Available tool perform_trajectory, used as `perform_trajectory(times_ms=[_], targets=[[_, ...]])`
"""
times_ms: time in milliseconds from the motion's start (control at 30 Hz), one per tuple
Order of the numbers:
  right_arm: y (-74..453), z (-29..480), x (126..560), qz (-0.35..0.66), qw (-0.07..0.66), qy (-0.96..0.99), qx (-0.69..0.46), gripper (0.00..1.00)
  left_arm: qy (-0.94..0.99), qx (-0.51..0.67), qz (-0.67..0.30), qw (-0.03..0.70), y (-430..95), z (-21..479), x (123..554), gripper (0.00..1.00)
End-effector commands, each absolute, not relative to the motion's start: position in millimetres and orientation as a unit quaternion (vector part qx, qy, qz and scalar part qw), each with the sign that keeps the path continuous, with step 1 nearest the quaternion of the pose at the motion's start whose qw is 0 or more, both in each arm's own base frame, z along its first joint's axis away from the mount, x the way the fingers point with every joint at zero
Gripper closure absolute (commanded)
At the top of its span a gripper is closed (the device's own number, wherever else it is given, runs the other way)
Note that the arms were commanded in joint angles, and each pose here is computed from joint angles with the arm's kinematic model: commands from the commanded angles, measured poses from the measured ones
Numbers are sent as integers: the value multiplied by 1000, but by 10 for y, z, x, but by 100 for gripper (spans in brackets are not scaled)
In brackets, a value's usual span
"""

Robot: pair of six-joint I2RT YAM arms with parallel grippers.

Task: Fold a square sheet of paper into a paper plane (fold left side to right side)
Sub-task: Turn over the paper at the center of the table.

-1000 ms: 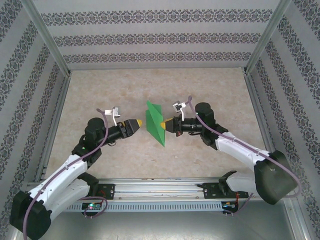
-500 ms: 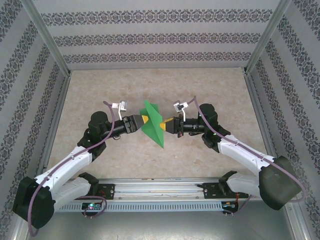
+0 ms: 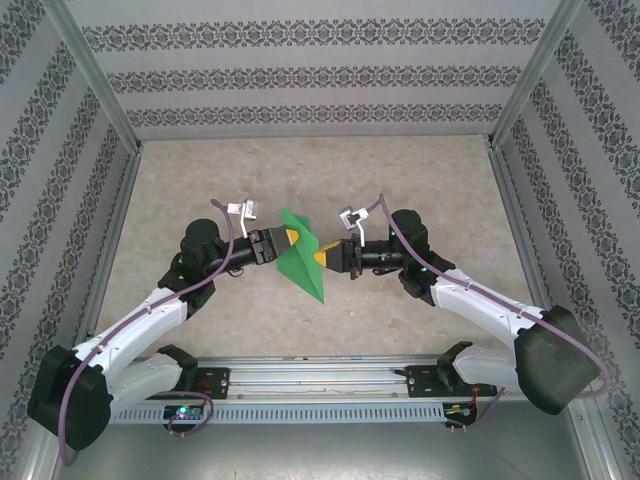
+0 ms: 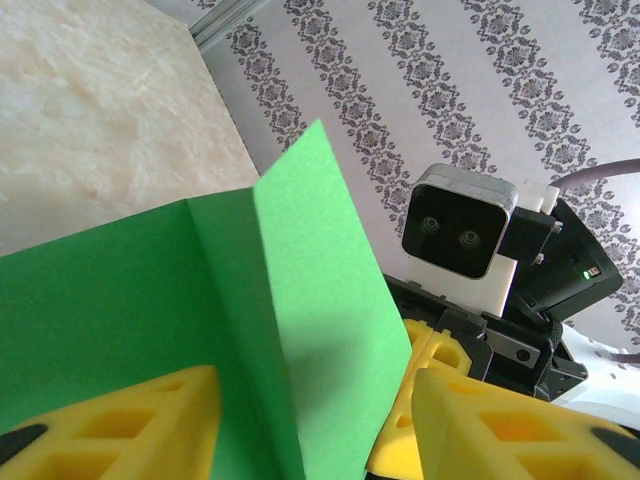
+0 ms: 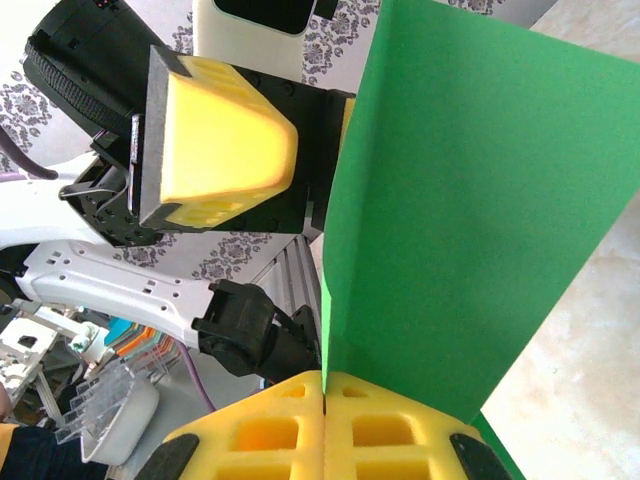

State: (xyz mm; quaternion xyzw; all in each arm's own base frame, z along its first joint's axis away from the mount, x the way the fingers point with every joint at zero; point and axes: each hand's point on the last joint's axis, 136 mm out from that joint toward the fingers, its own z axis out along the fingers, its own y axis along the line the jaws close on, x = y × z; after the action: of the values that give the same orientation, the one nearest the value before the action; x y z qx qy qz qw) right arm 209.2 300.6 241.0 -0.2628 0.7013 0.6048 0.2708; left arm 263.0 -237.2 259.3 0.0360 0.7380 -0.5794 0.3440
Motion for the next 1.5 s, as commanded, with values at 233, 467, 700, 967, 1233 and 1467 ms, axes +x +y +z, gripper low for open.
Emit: perform_trajectory(times_ms=[233, 467, 700, 967, 1233, 1467], targets=[[3066, 2489, 2062, 615, 273, 687, -272, 100, 721, 67, -582, 371, -2417, 2785, 2612, 65], [3080, 2458, 2080, 615, 267, 692, -267, 100, 724, 65, -577, 372, -2406, 2760, 2613, 80], [3073, 2448, 2118, 611, 271, 699, -256, 96, 726, 61, -572, 377, -2381, 2756, 2609, 91], [2894, 2496, 2169, 594, 297, 710, -235, 67, 725, 57, -572, 379, -2378, 2766, 2626, 92], [2524, 2207, 2179, 547, 326, 750, -179, 23, 722, 54, -576, 380, -2391, 2809, 2629, 92], [2823, 2119, 2015, 572, 295, 735, -215, 13, 719, 53, -581, 378, -2417, 2833, 2629, 92]])
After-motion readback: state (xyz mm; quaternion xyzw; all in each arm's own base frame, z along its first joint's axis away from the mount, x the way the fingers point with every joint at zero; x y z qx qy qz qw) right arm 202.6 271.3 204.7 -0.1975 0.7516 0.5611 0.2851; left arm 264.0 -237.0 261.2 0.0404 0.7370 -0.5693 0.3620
